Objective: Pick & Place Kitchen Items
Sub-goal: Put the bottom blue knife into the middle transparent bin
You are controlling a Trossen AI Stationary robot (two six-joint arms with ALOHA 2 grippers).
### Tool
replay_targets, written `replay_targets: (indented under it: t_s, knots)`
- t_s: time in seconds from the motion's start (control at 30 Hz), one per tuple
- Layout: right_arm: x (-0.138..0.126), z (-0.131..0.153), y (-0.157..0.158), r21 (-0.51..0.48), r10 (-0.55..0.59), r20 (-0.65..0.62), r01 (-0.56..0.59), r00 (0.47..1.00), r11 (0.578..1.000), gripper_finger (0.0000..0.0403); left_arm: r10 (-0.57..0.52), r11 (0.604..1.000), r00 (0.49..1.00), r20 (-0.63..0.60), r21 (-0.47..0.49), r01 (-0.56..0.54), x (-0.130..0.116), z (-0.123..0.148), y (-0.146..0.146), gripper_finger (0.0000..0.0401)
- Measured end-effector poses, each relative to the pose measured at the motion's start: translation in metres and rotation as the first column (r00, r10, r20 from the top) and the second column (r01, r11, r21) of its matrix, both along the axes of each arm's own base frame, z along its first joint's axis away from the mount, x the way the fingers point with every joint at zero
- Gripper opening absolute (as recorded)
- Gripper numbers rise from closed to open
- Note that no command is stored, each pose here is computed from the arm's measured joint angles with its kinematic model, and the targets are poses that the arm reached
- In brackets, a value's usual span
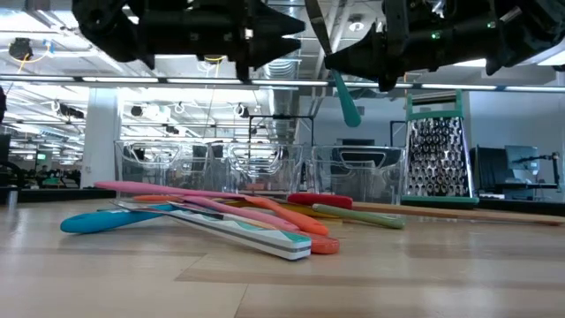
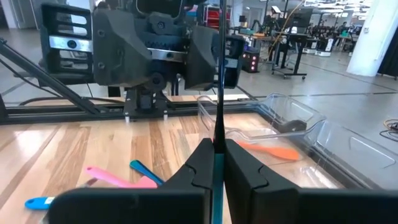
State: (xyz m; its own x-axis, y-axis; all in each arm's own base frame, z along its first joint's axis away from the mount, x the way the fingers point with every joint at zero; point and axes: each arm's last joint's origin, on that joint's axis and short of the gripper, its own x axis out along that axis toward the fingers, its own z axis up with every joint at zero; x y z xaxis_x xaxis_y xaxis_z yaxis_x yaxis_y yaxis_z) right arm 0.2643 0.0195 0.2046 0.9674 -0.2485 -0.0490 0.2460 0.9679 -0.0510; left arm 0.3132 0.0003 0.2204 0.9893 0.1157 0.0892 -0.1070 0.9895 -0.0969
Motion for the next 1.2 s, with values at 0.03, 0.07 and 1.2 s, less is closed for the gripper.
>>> replay_targets:
  t_s: [0.03, 0.07, 1.2]
  knots:
    - [0.000, 0.000, 0.001, 0.003, 0.002, -0.001, -0.002, 1.000, 1.000, 0.0009, -0.001, 1.000, 1.000, 0.001, 0.000, 0.001, 0.003, 0.000, 0.000, 0.0173]
    - [0.000, 0.000, 0.001, 0.007, 0.004, -0.001, -0.004, 1.000, 1.000, 0.0009, -0.001, 1.000, 1.000, 0.004, 0.000, 0.001, 0.005, 0.001, 0.000, 0.0173]
    - [0.000, -0.001, 0.002, 0.007, 0.032, -0.015, -0.032, 0.999, 0.999, 0.0009, -0.096, 0.995, 0.995, 0.019, 0.010, 0.096, 0.032, 0.008, 0.019, 0.0132]
